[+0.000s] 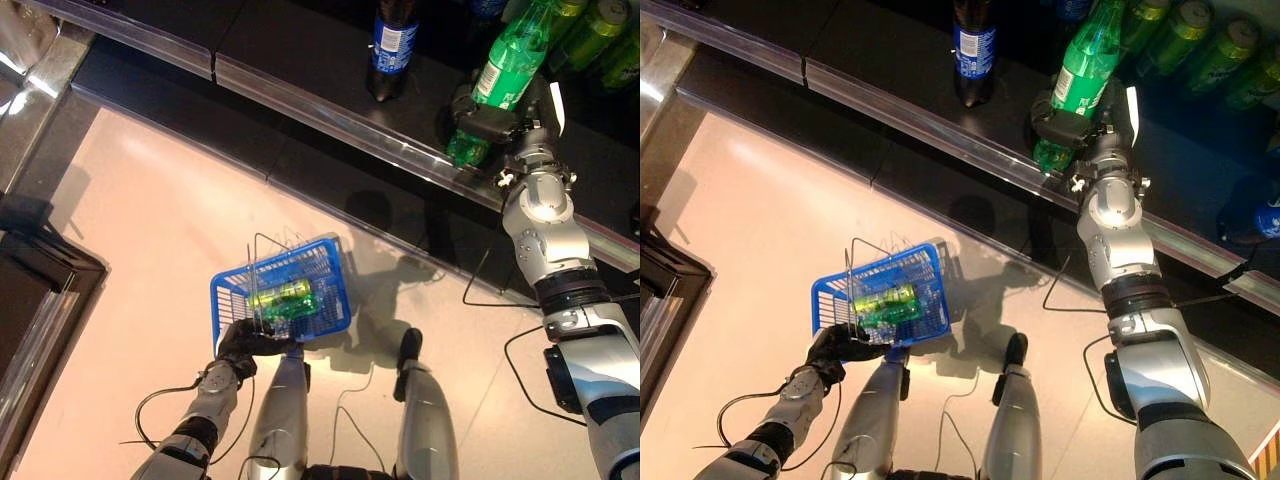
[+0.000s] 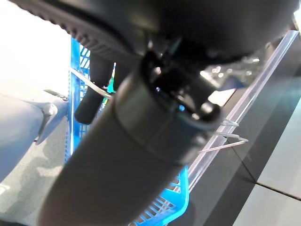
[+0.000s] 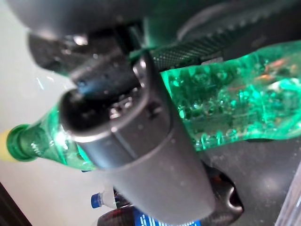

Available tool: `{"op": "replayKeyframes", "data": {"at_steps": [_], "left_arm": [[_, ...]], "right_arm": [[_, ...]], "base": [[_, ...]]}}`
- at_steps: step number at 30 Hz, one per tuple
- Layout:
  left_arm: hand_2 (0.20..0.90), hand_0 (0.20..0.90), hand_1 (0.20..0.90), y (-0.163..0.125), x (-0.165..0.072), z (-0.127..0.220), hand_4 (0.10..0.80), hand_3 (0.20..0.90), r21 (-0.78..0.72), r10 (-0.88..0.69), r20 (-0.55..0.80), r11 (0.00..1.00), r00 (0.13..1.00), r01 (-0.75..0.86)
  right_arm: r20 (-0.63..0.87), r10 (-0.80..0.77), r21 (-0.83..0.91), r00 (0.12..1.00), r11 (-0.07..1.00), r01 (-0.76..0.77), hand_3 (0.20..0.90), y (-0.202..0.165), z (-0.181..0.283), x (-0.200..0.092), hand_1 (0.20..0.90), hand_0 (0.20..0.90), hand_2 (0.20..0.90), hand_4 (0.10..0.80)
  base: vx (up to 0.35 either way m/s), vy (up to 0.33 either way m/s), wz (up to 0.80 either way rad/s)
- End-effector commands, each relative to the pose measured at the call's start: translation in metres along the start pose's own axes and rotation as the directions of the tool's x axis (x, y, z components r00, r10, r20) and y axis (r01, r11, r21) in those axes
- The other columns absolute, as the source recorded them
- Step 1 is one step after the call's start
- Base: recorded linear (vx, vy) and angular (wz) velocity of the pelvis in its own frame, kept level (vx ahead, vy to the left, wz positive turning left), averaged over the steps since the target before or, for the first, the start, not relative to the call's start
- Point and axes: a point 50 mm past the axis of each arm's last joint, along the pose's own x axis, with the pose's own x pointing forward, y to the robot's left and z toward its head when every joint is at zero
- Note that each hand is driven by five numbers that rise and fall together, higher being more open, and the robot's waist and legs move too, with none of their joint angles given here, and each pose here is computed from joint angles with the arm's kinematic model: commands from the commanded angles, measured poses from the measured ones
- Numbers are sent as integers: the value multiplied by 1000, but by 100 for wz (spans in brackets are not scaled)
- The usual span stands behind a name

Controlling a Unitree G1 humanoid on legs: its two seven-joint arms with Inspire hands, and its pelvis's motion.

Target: Pick up the drink and place into the basket.

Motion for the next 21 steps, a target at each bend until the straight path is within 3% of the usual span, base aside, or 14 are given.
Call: {"op": "replayKeyframes", "data": {"at_steps": [1,21], "left_arm": [[300,300,300,39,-12,-1,100,200,72,59,57,995,997,-63],[300,300,300,47,-20,-15,100,200,49,96,45,994,994,-98]], "right_arm": [[337,15,13,941,1000,-21,200,-3,86,13,300,300,300,100],[471,125,-72,873,992,-104,200,24,97,-13,300,300,300,100]], "base": [[0,0,0],[22,10,0]]}}
